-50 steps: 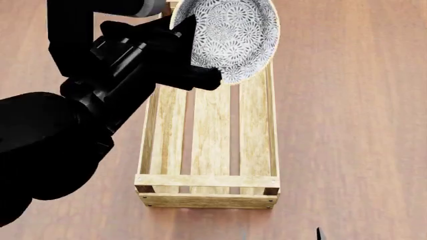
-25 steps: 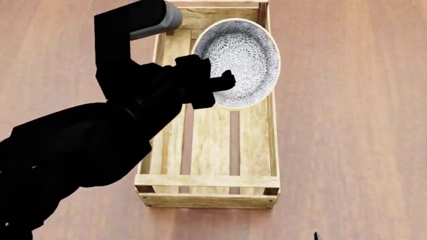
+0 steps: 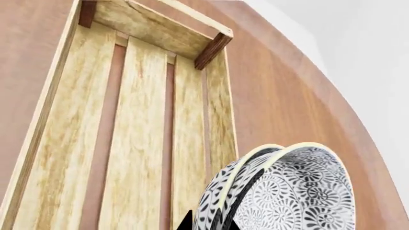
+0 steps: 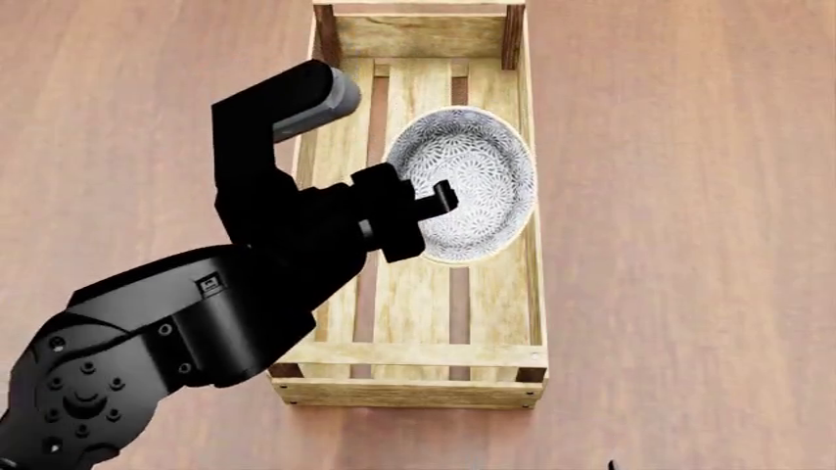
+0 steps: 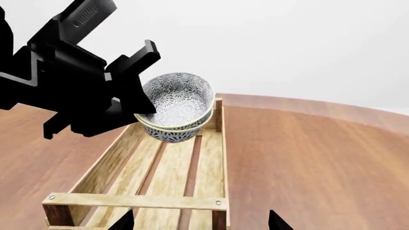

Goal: Stack the right bowl on the left bowl and place them in the tray.

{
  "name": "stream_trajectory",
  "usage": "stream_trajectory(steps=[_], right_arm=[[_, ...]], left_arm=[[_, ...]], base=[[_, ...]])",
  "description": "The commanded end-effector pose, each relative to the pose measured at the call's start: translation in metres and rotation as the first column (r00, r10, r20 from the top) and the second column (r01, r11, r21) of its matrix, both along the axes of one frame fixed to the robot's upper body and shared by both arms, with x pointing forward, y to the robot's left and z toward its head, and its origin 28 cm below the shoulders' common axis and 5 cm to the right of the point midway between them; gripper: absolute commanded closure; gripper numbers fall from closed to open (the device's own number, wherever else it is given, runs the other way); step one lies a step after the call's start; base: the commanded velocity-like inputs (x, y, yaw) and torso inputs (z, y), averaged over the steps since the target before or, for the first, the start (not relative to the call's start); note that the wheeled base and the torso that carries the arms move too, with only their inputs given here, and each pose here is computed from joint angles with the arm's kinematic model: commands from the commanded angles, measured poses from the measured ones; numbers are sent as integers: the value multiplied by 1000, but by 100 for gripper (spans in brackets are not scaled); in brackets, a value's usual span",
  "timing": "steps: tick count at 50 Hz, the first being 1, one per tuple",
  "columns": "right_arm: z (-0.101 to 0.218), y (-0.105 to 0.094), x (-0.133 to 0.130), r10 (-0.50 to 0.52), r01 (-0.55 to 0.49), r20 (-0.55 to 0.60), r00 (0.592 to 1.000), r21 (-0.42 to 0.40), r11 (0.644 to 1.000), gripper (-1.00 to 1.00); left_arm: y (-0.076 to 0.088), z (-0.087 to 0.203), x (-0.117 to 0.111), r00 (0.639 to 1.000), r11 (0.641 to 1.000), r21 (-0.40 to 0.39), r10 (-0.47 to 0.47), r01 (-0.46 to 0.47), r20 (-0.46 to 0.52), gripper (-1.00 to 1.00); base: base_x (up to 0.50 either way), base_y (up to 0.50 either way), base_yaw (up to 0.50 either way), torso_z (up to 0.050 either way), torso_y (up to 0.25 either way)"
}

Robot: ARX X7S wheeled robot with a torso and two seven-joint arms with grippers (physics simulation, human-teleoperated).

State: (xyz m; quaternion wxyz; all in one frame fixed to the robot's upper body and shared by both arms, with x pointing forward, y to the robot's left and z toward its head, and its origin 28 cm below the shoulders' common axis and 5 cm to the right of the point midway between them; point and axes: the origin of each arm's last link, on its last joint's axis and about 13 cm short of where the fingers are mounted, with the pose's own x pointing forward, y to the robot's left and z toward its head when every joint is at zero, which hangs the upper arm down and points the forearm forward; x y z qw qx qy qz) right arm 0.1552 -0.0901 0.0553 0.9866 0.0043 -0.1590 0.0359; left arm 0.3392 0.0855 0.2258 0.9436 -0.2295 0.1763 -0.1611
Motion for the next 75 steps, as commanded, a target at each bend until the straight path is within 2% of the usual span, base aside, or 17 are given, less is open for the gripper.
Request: stream_trajectory(steps=[1, 11, 21, 25, 37, 46, 63, 75], right_arm=[[-1, 0, 3, 2, -2, 18, 1000, -9, 1000, -100], [-1, 0, 3, 4, -3, 12, 1000, -2, 1000, -100], [-1, -1, 4, 5, -5, 9, 1000, 6, 1000, -100], [-2, 0, 4, 7, -7, 9, 1000, 5, 1000, -100], [-3, 0, 4, 9, -9, 4, 1000, 6, 1000, -100], [-5, 1, 3, 16, -16, 0, 1000, 1, 1000, -100], [-5, 0, 4, 13, -13, -4, 1000, 7, 1000, -100], [-7, 0, 4, 16, -16, -7, 1000, 9, 1000, -100]], left_arm=[[-3, 2, 3, 1000, 996, -88, -1, 0, -4, 100], [-7, -3, 3, 999, 998, -54, -32, 30, -34, 100], [-13, -11, 0, 995, 991, 85, -99, 99, -11, 100], [-15, -16, 0, 993, 988, 100, -115, 116, -12, 100], [-16, -22, 5, 994, 991, 82, -105, 107, -29, 100], [-10, -11, 14, 998, 995, 78, -64, 63, 2, 100], [-10, -26, 31, 999, 994, 94, -49, 50, -17, 100], [-9, -32, 41, 998, 997, 66, -42, 44, -41, 100]], base=[[0, 0, 0, 0, 10], [0, 0, 0, 0, 0], [0, 0, 0, 0, 1], [0, 0, 0, 3, 3], [0, 0, 0, 0, 1], [0, 0, 0, 0, 0], [0, 0, 0, 1, 1], [0, 0, 0, 0, 1]])
